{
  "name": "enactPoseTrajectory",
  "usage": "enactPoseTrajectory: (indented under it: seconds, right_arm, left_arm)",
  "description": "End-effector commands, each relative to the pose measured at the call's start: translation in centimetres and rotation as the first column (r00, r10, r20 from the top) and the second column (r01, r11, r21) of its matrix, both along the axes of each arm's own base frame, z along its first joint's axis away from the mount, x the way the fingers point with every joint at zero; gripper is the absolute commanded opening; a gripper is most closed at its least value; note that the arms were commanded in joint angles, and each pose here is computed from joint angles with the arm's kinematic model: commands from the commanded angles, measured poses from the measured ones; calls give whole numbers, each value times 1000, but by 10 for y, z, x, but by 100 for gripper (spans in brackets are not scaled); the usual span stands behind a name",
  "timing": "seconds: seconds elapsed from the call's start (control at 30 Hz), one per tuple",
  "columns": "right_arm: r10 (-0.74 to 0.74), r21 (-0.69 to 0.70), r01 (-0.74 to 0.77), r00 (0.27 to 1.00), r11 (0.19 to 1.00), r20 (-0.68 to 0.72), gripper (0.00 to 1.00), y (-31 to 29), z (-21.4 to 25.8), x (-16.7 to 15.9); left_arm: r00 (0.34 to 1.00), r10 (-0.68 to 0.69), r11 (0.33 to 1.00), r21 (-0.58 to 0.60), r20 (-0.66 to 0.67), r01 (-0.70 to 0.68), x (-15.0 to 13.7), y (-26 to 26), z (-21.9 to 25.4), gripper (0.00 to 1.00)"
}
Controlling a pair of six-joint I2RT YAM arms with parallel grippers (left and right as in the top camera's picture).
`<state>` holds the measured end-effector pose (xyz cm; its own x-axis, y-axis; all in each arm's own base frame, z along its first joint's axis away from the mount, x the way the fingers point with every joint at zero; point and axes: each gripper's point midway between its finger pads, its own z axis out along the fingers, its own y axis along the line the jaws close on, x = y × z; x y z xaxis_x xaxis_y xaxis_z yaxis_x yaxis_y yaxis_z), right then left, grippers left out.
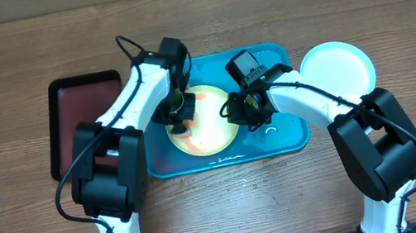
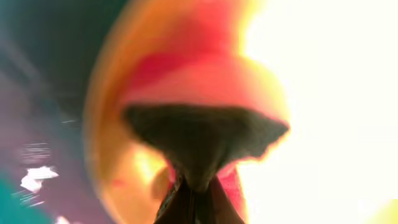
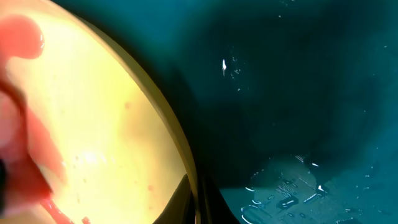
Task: Clean dirty plates on tray and stack at the side
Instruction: 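Scrub the yellow plate with the sponge using the left gripper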
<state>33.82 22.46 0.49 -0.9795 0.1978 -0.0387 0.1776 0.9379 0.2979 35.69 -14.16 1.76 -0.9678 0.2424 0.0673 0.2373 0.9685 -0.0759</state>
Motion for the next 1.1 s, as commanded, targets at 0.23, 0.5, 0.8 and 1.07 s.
enactPoseTrajectory:
  seconds: [0.23,0.5,0.8,1.07]
  right_arm:
    - [88,30,-86,994,996,-63,4,3,-20,-20]
    - [88,35,-86,995,996,-51,4,4,-19,-17]
    - [86,27,-85,995,996,-48,4,3,-20,-17]
    - [86,26,-84,995,996,-52,4,3,-20,-17]
  left_arm:
    - [983,183,981,62,-18,-181,-10,-4,-2,4]
    - [967,192,945,234,165,-228,-1,-10,0,4]
    - [999,23,998,-50,-44,-25,-40,-79,-1,4]
    - [979,164,983,-103,121,-151,13,-78,-1,4]
